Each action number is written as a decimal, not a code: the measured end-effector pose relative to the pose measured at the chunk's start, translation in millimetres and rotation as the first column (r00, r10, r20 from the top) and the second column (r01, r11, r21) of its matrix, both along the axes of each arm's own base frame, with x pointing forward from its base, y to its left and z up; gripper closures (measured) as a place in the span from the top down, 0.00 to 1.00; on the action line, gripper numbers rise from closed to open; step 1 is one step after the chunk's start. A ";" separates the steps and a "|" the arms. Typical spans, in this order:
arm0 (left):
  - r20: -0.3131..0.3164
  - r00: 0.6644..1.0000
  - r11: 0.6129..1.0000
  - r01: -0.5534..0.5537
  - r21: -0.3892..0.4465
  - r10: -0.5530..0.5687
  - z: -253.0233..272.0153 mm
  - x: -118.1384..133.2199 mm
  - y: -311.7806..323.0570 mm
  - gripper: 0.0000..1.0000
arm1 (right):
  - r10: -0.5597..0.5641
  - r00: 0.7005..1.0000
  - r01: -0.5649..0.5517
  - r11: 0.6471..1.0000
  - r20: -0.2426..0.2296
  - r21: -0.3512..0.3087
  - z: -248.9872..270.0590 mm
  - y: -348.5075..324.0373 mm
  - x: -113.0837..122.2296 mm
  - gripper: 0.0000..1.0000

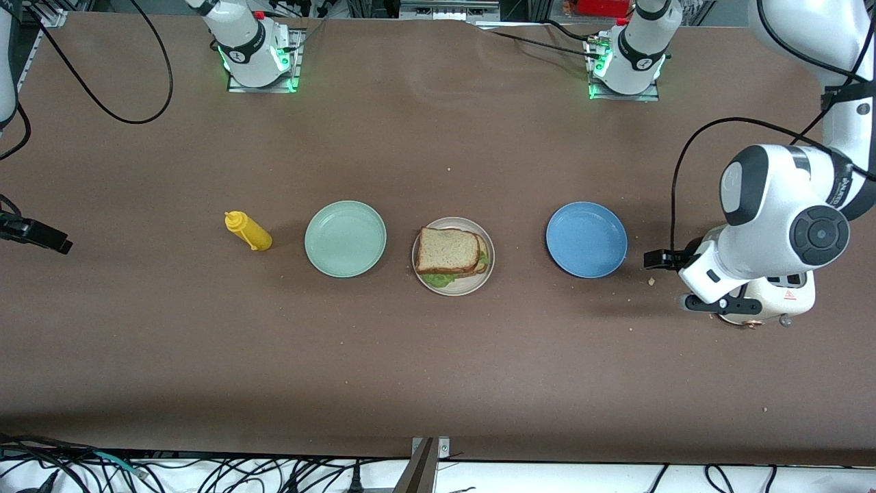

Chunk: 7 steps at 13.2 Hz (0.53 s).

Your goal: Make sandwich in beige plate with both arms

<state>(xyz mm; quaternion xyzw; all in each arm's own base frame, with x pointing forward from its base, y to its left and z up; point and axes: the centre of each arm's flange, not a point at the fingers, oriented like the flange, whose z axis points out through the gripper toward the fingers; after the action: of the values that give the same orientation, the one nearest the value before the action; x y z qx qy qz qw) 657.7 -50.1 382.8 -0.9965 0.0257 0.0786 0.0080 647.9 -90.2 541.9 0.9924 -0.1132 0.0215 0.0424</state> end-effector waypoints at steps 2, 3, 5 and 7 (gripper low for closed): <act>0.016 1.000 0.999 0.009 0.035 -0.009 13.2 -3.1 9.5 1.00 | 0.000 1.000 0.000 1.000 -0.003 0.000 -1.0 0.2 -0.4 1.00; 0.024 1.000 0.999 0.007 0.047 -0.008 21.0 -5.9 15.5 1.00 | 0.000 1.000 0.000 1.000 -0.006 0.001 -2.2 0.3 -1.6 1.00; 0.037 0.999 0.999 -0.005 0.048 0.004 36.2 -15.2 27.0 1.00 | 0.000 1.000 0.000 1.000 -0.008 0.001 -4.1 2.0 -7.5 1.00; 0.040 0.999 0.999 -0.010 0.044 0.008 49.0 -31.5 32.5 1.00 | 0.008 1.000 -0.008 1.000 -0.009 0.002 -5.6 7.5 -15.8 1.00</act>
<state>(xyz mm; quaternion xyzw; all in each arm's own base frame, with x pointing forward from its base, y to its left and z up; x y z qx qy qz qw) 626.1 -17.6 431.9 -0.9976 0.0193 0.0593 0.0303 632.1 -82.7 536.4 0.9930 -0.1089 0.0174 0.0420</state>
